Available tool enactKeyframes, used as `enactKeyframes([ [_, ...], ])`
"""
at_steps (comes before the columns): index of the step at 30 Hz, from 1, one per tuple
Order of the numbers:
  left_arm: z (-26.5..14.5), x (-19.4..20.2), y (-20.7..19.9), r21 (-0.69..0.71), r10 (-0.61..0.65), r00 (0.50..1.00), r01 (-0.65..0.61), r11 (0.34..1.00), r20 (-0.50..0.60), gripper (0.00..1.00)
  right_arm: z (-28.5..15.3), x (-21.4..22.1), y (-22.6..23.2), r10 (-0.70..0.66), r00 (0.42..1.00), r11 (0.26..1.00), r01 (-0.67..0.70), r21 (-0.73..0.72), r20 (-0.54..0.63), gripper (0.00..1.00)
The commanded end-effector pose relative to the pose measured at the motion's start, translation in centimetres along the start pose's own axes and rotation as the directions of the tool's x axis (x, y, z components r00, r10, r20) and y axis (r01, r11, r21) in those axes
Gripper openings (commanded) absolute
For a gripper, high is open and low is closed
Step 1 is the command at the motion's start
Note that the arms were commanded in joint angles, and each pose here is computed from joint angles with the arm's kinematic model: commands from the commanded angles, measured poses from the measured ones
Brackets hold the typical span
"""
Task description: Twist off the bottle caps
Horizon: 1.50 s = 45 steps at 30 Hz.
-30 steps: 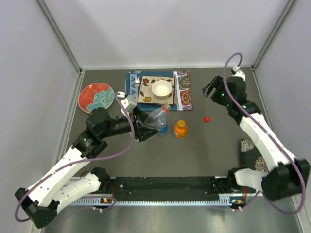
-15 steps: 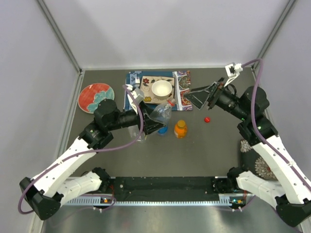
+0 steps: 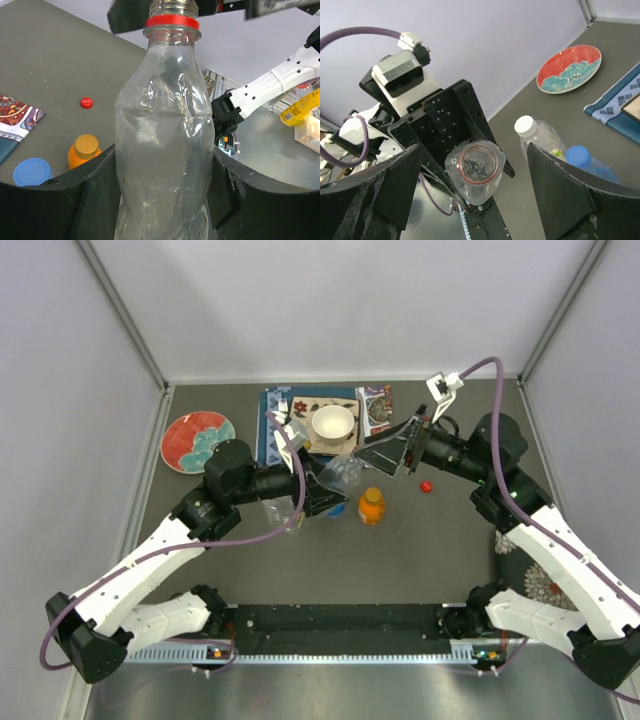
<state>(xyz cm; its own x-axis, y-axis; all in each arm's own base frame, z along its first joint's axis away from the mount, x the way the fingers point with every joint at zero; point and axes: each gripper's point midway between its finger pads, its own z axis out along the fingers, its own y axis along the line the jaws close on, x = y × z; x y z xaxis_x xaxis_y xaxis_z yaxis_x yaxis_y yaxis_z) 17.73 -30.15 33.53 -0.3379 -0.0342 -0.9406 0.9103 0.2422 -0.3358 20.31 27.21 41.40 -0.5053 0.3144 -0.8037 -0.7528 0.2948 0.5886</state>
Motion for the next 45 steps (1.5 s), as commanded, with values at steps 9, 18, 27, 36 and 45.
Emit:
enactKeyframes([
  [9,0.1,-2.6,-1.2,0.031,0.071,0.996,-0.073,0.997,0.061,0.3,1.2,0.0,0.9,-0.038,0.999,0.999,0.038,-0.031,-0.013,0.49],
  [18,0.0,-3.0,-0.5,-0.019,0.078,0.995,-0.077,0.997,0.065,0.62,0.7,-0.2,0.9,-0.047,0.999,0.999,0.047,-0.007,-0.005,0.1],
  [27,-4.1,-5.5,1.5,-0.281,0.2,0.977,-0.17,0.944,0.08,0.99,-1.5,-6.6,-2.1,-0.225,0.973,0.91,0.189,0.37,0.055,0.0],
  [36,-12.6,-6.7,3.6,-0.606,0.277,0.932,-0.083,0.791,0.235,0.99,-9.2,-15.4,-16.5,-0.427,0.904,0.339,0.134,0.931,0.025,0.0],
  [45,-16.1,-4.6,5.2,-0.707,0.239,0.925,0.043,0.706,0.295,0.98,-15.9,-14.1,-33.4,-0.297,0.955,0.044,-0.015,0.999,0.027,0.0],
])
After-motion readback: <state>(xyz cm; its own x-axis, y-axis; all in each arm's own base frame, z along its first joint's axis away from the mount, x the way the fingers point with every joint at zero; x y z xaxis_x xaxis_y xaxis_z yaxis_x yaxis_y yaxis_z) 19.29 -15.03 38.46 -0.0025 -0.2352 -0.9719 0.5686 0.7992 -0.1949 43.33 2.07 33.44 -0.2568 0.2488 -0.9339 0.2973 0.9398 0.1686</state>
